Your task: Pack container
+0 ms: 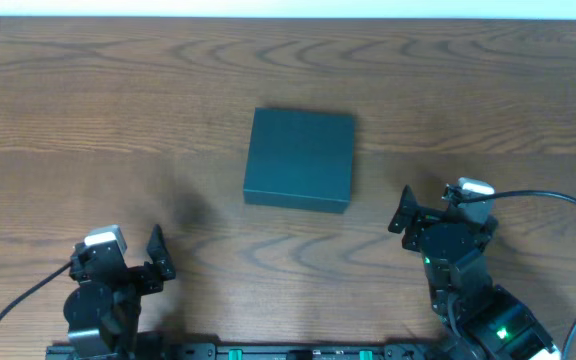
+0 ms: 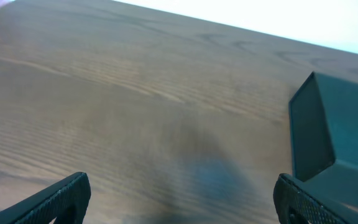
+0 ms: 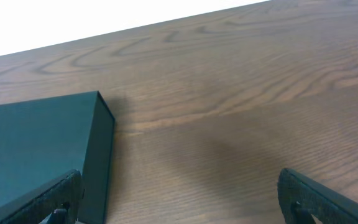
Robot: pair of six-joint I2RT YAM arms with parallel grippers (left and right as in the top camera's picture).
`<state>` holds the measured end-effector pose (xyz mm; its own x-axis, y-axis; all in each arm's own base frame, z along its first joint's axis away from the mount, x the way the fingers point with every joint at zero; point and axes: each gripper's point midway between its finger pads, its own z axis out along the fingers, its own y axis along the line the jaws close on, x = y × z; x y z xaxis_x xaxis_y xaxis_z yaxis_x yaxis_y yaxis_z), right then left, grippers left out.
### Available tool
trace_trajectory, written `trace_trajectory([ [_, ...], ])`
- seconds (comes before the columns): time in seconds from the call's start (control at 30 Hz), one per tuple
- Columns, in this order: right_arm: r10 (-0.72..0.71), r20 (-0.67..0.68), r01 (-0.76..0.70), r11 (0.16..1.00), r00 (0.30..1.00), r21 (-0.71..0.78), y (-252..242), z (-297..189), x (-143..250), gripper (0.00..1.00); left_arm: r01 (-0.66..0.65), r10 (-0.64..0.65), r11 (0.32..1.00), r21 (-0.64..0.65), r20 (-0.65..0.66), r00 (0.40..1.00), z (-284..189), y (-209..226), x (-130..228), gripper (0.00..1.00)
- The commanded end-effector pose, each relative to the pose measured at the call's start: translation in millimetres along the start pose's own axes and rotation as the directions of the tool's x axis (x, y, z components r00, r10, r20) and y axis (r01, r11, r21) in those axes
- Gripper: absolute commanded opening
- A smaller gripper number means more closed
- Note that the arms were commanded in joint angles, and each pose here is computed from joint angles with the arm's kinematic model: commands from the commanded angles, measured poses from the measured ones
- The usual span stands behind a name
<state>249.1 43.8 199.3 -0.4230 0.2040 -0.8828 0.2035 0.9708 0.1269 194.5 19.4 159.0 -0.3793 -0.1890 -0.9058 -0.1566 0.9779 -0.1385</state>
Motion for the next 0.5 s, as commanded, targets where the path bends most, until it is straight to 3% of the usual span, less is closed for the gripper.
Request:
trace_trajectory([
  [0.0,0.002,0.017,-0.002,1.000,1.000,0.012,-2.0,-1.3,-6.4,0.99,-0.003,0.003,1.000,0.007,-0.005,1.000,6.8,0.8,12.1,0.95],
  [0.47,0.002,0.017,-0.002,1.000,1.000,0.012,-2.0,-1.3,-6.4,0.99,0.004,-0.002,1.000,0.016,-0.112,0.994,34.8,4.4,62.2,0.95],
])
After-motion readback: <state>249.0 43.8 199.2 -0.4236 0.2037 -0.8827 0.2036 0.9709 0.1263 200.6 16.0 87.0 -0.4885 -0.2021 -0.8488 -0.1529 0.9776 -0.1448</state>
